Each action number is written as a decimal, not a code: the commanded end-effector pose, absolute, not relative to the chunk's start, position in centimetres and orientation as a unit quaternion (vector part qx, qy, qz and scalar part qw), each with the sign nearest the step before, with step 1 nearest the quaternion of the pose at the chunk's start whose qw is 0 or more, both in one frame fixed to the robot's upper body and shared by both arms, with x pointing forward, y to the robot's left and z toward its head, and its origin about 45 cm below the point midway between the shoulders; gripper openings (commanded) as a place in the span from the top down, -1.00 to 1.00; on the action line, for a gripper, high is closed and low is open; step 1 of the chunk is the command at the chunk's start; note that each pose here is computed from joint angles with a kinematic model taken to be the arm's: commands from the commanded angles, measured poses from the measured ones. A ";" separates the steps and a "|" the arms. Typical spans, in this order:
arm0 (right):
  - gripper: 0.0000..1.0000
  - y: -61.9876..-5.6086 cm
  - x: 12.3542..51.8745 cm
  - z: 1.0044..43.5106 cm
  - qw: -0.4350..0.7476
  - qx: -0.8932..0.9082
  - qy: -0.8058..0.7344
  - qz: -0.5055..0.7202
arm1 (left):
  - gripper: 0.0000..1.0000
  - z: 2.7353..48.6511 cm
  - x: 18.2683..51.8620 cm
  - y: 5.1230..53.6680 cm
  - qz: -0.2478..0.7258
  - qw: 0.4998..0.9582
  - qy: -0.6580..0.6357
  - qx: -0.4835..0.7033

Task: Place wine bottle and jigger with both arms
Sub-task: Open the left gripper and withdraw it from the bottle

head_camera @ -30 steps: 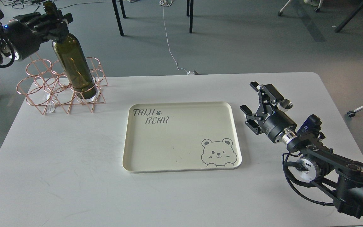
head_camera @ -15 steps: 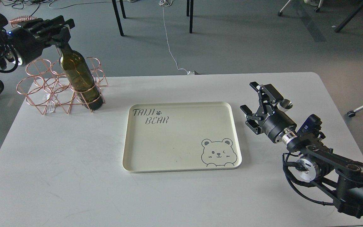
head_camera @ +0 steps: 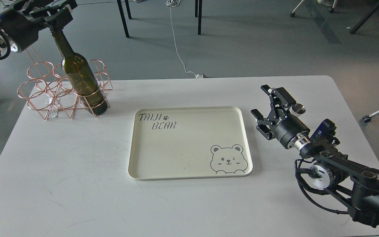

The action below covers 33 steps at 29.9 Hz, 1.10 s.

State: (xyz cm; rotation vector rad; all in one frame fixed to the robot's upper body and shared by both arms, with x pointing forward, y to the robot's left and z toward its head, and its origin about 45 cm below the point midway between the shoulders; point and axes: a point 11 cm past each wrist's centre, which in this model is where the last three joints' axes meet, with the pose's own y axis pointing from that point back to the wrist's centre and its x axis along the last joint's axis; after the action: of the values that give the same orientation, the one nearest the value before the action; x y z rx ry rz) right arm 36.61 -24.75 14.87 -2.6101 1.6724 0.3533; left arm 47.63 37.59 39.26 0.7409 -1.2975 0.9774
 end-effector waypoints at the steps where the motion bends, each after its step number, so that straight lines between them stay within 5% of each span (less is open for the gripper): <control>1: -0.97 -24.6 36.7 15.0 0.014 -0.836 0.537 0.114 | -0.91 43.5 47.0 34.9 0.454 0.656 -0.561 0.223; 7: -0.97 -24.4 37.3 15.5 0.034 -0.823 0.556 0.114 | -0.95 46.2 43.4 28.5 0.457 0.776 -0.435 -0.006; 14: -0.97 -24.8 37.4 15.0 0.023 -0.799 0.591 0.106 | -0.96 35.9 41.1 25.3 0.463 0.847 -0.253 -0.067; 21: -0.97 -24.9 37.3 14.7 0.017 -0.788 0.606 0.103 | -0.96 26.0 38.0 25.2 0.509 0.849 -0.117 -0.077; 33: -0.97 -24.6 37.7 15.2 0.032 -0.785 0.610 0.106 | -0.96 19.8 35.7 26.3 0.535 0.836 0.033 -0.120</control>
State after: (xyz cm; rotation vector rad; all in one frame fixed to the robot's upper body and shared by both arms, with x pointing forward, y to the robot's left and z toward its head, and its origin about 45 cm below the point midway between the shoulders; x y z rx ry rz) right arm 37.58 -24.59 15.05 -2.4261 1.8778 0.3266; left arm 36.05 26.27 20.79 -0.2363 -0.0026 1.1354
